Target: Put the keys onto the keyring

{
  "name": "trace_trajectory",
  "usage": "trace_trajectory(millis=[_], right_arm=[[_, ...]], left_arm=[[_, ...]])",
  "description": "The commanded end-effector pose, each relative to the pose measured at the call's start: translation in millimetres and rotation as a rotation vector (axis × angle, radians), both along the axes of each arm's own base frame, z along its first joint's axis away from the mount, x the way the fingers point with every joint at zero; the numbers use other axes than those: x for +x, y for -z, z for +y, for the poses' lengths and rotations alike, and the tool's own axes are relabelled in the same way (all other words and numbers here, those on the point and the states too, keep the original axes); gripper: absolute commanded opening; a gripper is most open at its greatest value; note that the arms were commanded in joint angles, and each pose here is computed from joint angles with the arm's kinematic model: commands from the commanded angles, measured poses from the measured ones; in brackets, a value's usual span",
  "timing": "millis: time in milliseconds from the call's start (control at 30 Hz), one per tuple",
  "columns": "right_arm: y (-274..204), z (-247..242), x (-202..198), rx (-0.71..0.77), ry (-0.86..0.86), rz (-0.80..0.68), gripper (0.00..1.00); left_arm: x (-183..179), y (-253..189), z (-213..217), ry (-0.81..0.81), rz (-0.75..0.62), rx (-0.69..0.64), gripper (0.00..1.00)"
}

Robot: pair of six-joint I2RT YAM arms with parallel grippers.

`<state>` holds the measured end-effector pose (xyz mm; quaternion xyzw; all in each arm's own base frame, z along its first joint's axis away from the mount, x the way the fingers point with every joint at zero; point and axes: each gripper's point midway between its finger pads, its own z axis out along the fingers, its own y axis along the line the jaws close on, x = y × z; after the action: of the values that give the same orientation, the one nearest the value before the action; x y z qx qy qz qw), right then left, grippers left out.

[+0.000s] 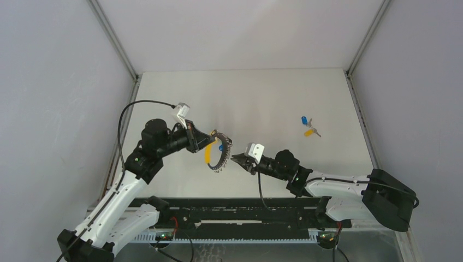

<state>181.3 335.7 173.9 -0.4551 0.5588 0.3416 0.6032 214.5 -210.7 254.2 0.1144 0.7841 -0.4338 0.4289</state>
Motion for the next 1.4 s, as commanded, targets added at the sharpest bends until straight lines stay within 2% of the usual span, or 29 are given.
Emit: trace_trajectory(millis=[0, 267, 1100, 1367], right_arm=[[-27, 11, -3, 0.068, -0.025, -0.026, 0.10], [-20, 17, -12, 0.064, -0.054, 0.010, 0.11], [-19, 22, 0, 0.082, 0.006, 0.049, 0.07], [-18, 17, -4, 0.062, -0.018, 0.061, 0.09]], left_arm=[[3, -50, -3, 0.014, -0.137, -0.051, 0.00], [4, -50, -3, 0.008, -0.139, -0.050, 0.00], [0, -51, -6, 0.026, -0.142, -0.054, 0.00], [0, -44, 0, 0.025, -0.145, 0.013, 0.00]])
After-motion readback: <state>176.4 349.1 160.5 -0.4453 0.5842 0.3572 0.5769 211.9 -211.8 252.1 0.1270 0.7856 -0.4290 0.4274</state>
